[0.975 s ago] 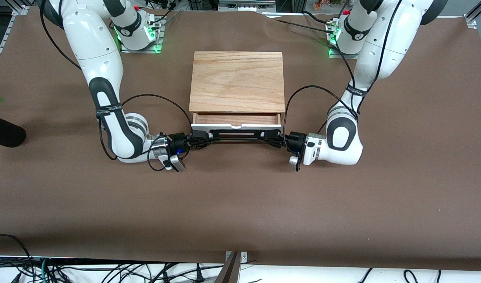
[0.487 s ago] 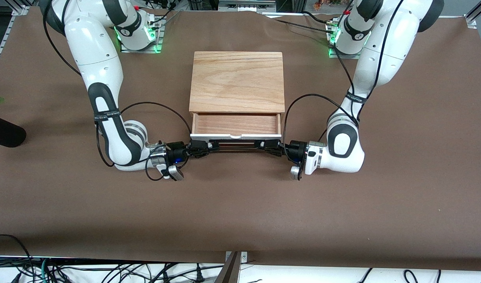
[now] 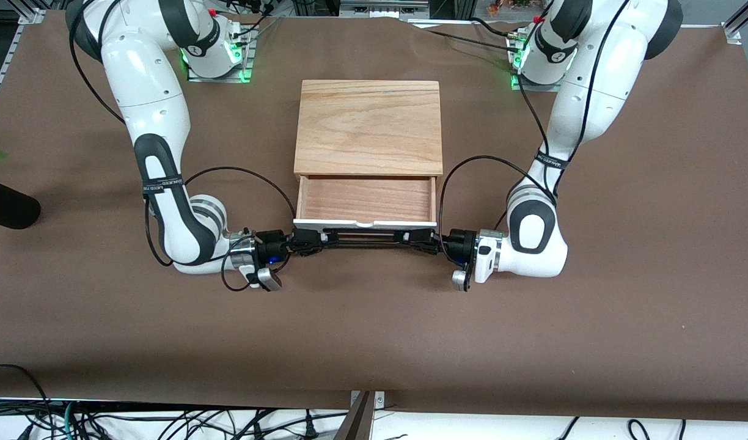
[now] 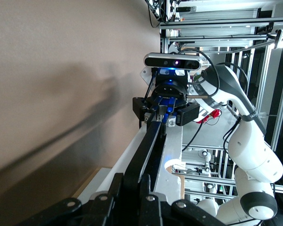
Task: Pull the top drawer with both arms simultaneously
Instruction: 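Pull the drawer out of the cabinet with both grippers, then open both grippers and release the drawer handle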
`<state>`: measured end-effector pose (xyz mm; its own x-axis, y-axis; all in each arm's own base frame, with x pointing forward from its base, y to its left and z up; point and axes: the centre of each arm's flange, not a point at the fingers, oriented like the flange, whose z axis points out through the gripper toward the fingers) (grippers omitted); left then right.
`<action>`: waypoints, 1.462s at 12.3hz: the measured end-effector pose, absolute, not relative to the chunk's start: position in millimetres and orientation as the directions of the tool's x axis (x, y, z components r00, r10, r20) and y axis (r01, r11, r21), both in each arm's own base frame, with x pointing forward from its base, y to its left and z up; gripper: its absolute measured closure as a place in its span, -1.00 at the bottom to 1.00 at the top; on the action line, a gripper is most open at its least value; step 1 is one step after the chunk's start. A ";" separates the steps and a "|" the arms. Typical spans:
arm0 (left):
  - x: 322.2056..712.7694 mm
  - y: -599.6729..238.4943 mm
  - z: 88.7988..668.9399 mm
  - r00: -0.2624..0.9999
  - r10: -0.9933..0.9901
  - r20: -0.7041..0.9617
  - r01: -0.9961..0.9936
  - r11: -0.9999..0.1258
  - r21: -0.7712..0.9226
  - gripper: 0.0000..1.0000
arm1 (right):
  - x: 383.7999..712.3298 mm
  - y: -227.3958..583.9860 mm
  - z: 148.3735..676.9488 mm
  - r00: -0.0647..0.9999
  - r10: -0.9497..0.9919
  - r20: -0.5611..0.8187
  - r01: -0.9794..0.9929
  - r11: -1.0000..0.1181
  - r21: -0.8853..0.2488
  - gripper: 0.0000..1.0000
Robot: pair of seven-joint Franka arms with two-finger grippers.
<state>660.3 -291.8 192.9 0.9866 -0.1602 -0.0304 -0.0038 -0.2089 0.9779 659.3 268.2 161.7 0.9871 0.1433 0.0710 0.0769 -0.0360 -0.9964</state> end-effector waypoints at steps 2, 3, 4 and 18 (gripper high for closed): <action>662.9 -291.6 193.3 0.988 -0.155 -0.029 -0.004 -0.211 0.978 0.65 | 661.9 268.1 163.0 0.988 0.136 0.074 0.080 -0.043 -0.996 0.65; 663.8 -291.6 193.4 0.988 -0.153 -0.029 -0.004 -0.211 0.977 0.65 | 662.6 268.0 163.3 0.988 0.134 0.075 0.082 -0.045 -0.996 0.65; 664.7 -291.6 193.6 0.988 -0.151 -0.028 -0.004 -0.212 0.977 0.65 | 663.3 267.9 163.6 0.988 0.131 0.077 0.083 -0.048 -0.995 0.65; 661.3 -303.5 207.5 0.980 -0.184 -0.074 0.040 -0.184 0.982 -1.00 | 713.0 191.0 173.0 0.985 0.031 0.171 0.173 -0.268 -0.948 -1.00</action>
